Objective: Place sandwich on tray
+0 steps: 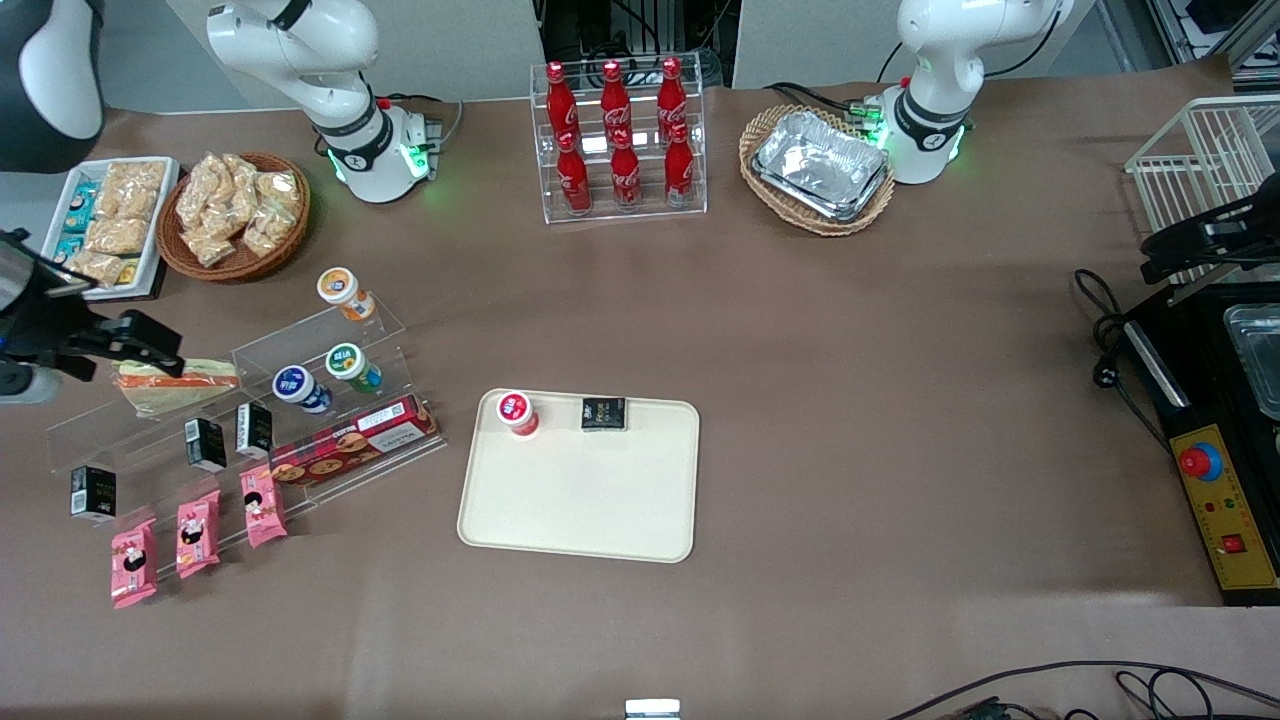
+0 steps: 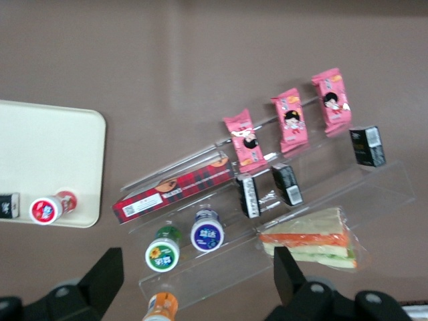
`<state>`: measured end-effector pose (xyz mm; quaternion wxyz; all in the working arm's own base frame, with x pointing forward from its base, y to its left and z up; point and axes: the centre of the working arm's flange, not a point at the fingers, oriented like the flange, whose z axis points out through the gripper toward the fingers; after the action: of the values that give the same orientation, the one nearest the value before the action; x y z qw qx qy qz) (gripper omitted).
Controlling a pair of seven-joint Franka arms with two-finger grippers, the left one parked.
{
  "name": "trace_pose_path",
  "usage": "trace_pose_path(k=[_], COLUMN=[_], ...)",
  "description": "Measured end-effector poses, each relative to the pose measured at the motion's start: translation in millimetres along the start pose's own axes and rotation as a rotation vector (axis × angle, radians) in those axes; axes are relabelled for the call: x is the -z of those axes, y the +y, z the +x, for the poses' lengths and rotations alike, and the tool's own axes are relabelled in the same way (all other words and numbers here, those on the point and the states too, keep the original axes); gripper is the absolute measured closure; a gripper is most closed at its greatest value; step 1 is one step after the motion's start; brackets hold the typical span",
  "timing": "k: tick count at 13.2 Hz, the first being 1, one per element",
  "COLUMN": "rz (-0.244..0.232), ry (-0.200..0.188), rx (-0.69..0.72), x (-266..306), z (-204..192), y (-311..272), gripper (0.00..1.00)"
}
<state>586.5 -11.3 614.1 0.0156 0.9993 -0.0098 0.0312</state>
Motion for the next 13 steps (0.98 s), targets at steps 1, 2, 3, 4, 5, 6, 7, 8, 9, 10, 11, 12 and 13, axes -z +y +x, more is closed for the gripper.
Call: trace_pose_path(k=[1,2,3,4,5,6,7,8,9,10,11,12,13], rz=[-0.004,-0.008,-0.012,-0.016,-0.019,-0.024,-0.031,-0.037,-0.037,-0.028,-0.013,0.000,0.005], ry=[-0.001,-0.008,-0.029,-0.048,-0.061,-0.075,-0.095,-0.107,-0.112,-0.120,-0.129,-0.137,-0.145], rx=[-0.053,-0.123,-0.208,-0.299,-0.399,-0.500,-0.591,-0.668,-0.730,-0.782,-0.831,-0.872,-0.904], x=[0,-1,-2,-2,0,3,6,8,10,11,10,8,5], z=[0,-2,-6,-10,-14,-19,-24,-28,-31,-35,-39,-43,-47], y=[15,32,48,58,63,63,62,65,73,85,104,124,140], gripper=[0.00,0.00,0.00,0.00,0.00,0.00,0.00,0.00,0.00,0.00,0.00,0.00,0.00])
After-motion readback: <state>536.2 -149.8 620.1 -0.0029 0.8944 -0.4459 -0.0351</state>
